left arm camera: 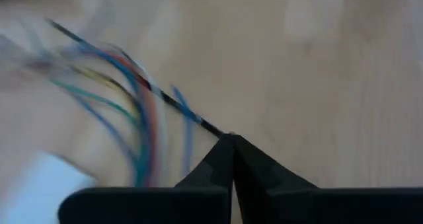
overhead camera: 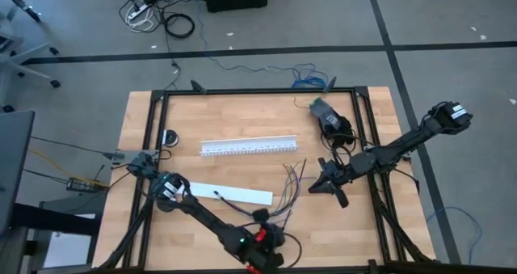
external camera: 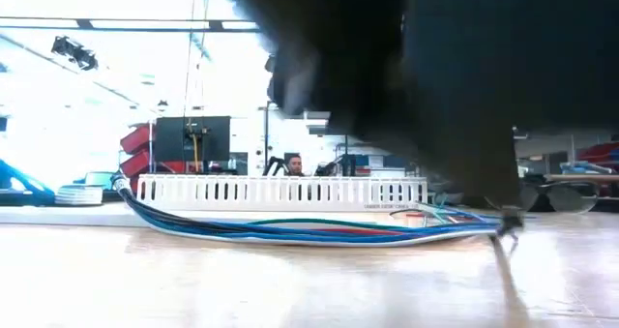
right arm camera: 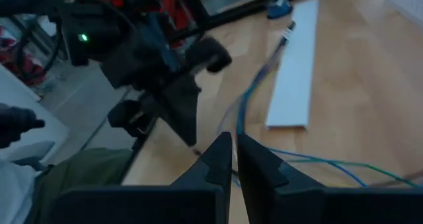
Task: Ziptie cables
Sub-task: Wrap the colored wires together using a zip tie
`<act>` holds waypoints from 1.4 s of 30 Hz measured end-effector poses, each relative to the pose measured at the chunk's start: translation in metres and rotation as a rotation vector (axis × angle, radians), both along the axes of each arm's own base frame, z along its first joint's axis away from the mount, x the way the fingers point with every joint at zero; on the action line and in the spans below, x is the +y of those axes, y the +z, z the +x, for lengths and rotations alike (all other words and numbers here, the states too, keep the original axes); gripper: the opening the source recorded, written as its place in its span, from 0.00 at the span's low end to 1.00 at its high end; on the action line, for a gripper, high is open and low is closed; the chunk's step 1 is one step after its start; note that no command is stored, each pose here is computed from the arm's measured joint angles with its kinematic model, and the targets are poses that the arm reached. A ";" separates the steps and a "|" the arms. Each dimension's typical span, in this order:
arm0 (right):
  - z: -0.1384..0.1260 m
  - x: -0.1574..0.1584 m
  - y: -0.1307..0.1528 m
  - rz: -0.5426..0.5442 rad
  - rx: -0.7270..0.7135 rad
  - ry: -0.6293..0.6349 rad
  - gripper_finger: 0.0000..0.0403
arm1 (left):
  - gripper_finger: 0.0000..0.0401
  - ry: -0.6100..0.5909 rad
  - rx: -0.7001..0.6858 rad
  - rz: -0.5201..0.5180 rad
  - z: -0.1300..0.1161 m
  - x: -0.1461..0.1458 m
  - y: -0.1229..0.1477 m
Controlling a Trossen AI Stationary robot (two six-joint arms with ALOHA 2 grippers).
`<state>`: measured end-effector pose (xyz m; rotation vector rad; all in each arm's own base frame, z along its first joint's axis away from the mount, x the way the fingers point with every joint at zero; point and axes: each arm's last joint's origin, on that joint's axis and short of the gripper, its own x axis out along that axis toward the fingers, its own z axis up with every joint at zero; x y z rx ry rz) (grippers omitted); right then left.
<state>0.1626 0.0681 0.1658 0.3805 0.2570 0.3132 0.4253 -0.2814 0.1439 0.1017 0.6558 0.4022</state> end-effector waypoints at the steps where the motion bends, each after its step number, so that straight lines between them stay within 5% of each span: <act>1: 0.000 0.000 0.001 0.002 -0.012 0.006 0.06 | 0.01 0.017 0.006 0.031 0.000 0.001 0.010; 8: 0.000 0.001 0.003 0.012 -0.030 0.022 0.06 | 0.00 0.051 -0.025 0.072 -0.002 -0.006 0.059; 16: 0.000 0.001 0.003 -0.014 -0.041 0.047 0.06 | 0.00 0.112 -0.101 -0.257 0.007 -0.007 0.044; 22: 0.000 0.002 0.003 -0.031 -0.049 0.058 0.06 | 0.00 -0.034 -0.136 -0.348 0.025 -0.002 0.030; 27: -0.001 0.003 0.003 -0.024 -0.044 0.101 0.06 | 0.00 0.053 -0.177 -0.404 0.036 0.017 0.025; 30: -0.001 0.003 0.003 -0.021 -0.042 0.120 0.06 | 0.00 0.087 -0.166 -0.444 0.035 0.020 0.023; 37: -0.001 0.004 0.002 -0.027 -0.035 0.154 0.06 | 0.00 0.144 -0.056 -0.808 0.043 0.030 0.023; 42: -0.002 0.004 0.001 -0.051 -0.032 0.158 0.06 | 0.03 0.120 0.007 -0.881 0.046 0.035 0.023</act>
